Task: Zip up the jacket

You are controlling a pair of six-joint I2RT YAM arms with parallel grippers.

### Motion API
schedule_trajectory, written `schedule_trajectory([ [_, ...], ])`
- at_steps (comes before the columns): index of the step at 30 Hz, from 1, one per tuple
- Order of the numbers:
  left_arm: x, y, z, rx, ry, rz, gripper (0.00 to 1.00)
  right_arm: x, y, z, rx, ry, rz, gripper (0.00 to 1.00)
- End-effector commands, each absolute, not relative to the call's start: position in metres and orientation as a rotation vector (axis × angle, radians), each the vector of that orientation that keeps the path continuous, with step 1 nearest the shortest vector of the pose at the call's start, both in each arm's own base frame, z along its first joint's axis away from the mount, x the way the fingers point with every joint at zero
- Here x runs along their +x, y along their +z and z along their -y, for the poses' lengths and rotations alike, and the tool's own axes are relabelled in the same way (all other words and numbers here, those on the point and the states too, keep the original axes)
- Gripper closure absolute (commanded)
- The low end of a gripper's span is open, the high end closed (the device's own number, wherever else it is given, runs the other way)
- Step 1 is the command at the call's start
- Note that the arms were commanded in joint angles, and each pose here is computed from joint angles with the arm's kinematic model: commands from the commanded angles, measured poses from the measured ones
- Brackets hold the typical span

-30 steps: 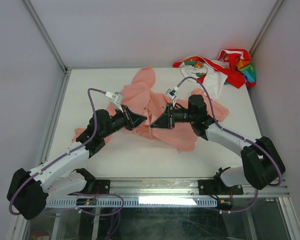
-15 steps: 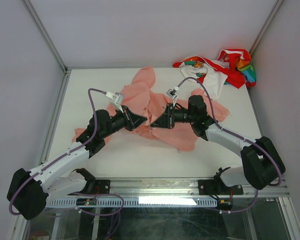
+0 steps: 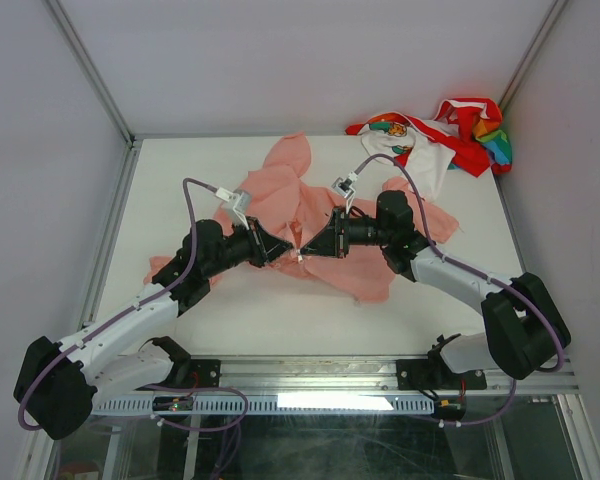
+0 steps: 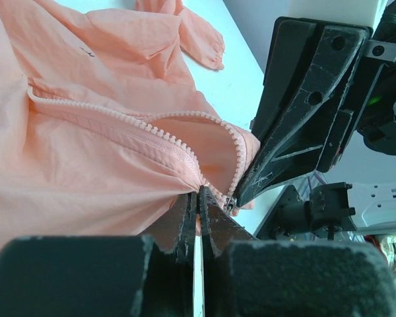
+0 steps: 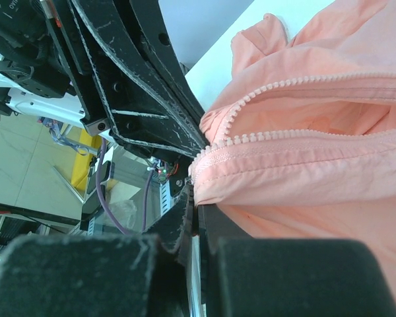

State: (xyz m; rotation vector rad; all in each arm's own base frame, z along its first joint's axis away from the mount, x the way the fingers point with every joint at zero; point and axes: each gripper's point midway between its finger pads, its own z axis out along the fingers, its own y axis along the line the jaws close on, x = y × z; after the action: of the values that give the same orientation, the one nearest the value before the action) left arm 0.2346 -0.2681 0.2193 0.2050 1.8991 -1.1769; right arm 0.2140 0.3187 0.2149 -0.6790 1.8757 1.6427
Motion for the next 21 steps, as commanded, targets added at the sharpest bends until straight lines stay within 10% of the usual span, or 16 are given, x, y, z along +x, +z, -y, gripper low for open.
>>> schedule_trajectory([
  [1, 0.237, 0.239, 0.266, 0.193, -1.178, -1.854, 1.00, 0.216, 0.244, -0.324, -0.735, 1.652, -1.751, 1.00],
  [10, 0.231, 0.247, 0.269, 0.235, -1.211, -1.832, 1.00, 0.227, 0.237, -0.328, -0.661, 1.632, -1.863, 1.00],
  [21, 0.231, 0.255, 0.264, -0.013, -1.311, -1.877, 0.68, 0.225, 0.241, -0.330, -0.630, 1.692, -1.823, 1.00],
])
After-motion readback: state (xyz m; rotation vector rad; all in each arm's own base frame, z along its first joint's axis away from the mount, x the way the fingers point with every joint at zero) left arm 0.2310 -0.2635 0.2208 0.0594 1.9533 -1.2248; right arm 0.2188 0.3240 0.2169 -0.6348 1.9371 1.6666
